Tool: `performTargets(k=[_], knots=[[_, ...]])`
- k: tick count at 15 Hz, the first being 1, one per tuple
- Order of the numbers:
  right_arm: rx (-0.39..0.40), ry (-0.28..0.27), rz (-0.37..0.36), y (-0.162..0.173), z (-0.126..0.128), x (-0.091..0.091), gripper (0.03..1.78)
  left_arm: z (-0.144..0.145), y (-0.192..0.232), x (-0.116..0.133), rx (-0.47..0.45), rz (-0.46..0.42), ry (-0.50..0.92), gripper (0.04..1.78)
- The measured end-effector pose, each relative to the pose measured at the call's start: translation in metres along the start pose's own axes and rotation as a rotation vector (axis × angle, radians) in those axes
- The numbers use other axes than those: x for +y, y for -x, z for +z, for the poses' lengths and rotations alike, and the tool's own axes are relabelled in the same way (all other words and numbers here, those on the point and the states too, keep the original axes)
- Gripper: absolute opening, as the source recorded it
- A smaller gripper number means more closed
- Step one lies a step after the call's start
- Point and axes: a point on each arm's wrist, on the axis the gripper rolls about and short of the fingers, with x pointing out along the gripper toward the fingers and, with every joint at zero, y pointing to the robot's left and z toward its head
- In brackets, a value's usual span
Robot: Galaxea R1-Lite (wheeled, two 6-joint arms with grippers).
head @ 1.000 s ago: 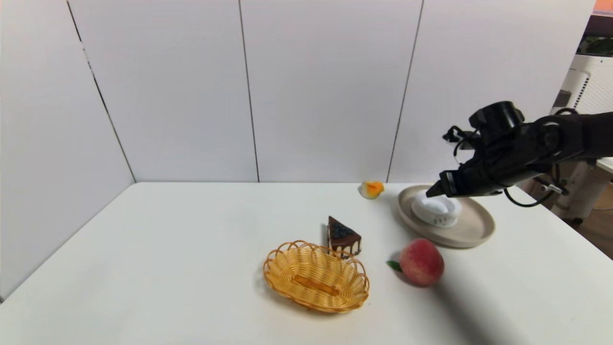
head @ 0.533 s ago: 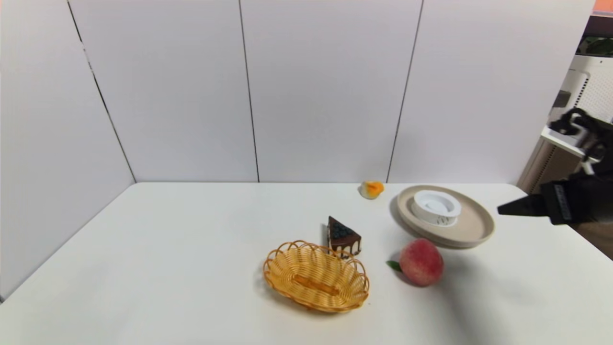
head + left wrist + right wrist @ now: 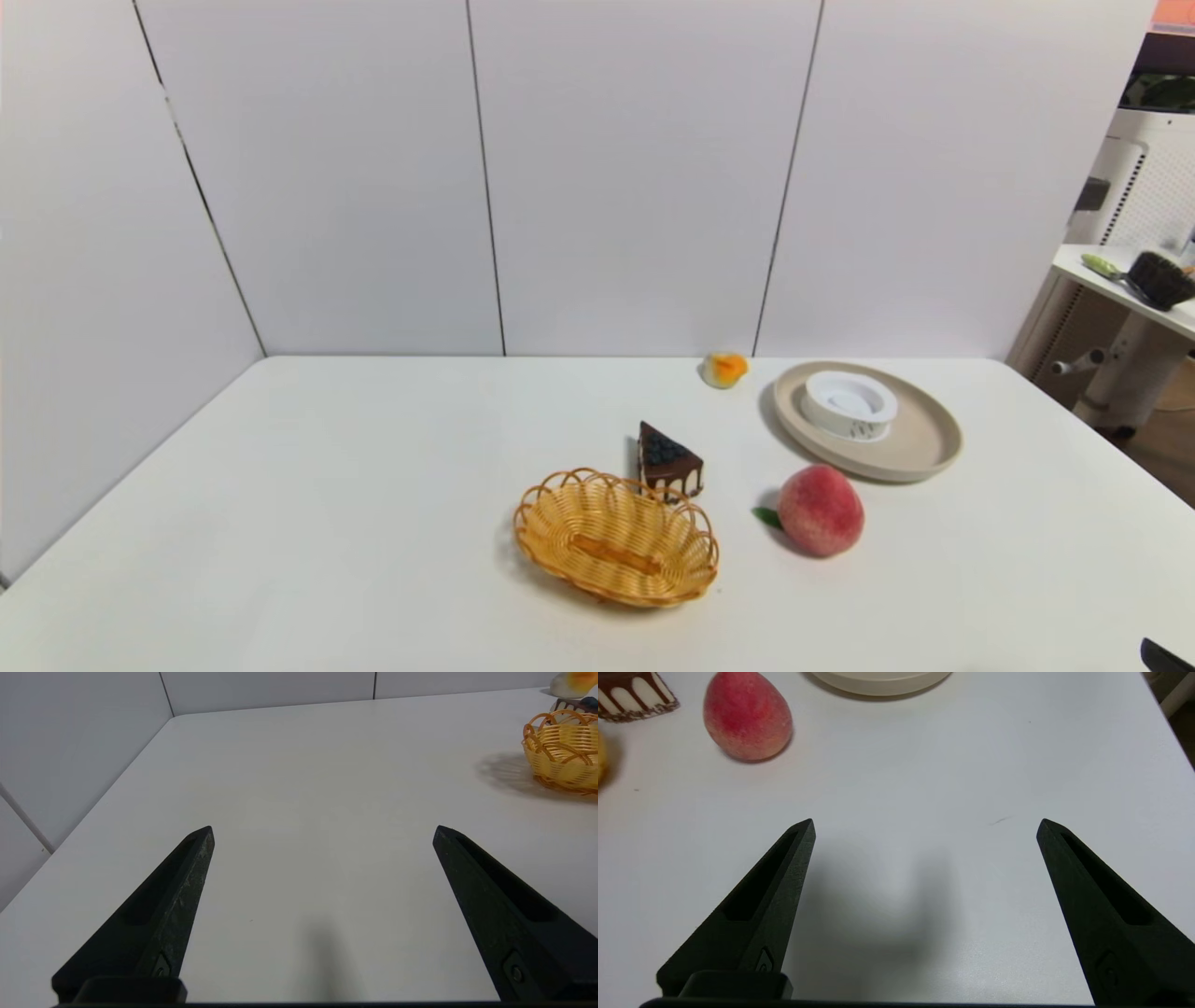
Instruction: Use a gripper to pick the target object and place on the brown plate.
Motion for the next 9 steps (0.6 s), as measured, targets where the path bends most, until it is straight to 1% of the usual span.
performTargets(k=[1, 2, 3, 6, 7, 9], knots=[[-0.098, 0.018, -0.017, 0.004, -0.016, 0.001, 1.65, 0.0, 0.0, 0.0, 0.0, 0.0, 0.0, 1.69], [-0.187, 0.036, -0.028, 0.008, -0.026, 0.001, 1.66, 0.0, 0.0, 0.0, 0.0, 0.0, 0.0, 1.69], [-0.242, 0.049, -0.021, 0.012, -0.035, 0.001, 1.67, 0.0, 0.0, 0.0, 0.0, 0.0, 0.0, 1.69], [-0.31, 0.069, 0.038, 0.021, -0.062, 0.003, 1.68, 0.0, 0.0, 0.0, 0.0, 0.0, 0.0, 1.69], [-0.32, 0.068, 0.055, 0.022, -0.067, 0.004, 1.68, 0.0, 0.0, 0.0, 0.0, 0.0, 0.0, 1.69], [-0.345, 0.046, 0.062, 0.024, -0.071, 0.004, 1.69, 0.0, 0.0, 0.0, 0.0, 0.0, 0.0, 1.69]])
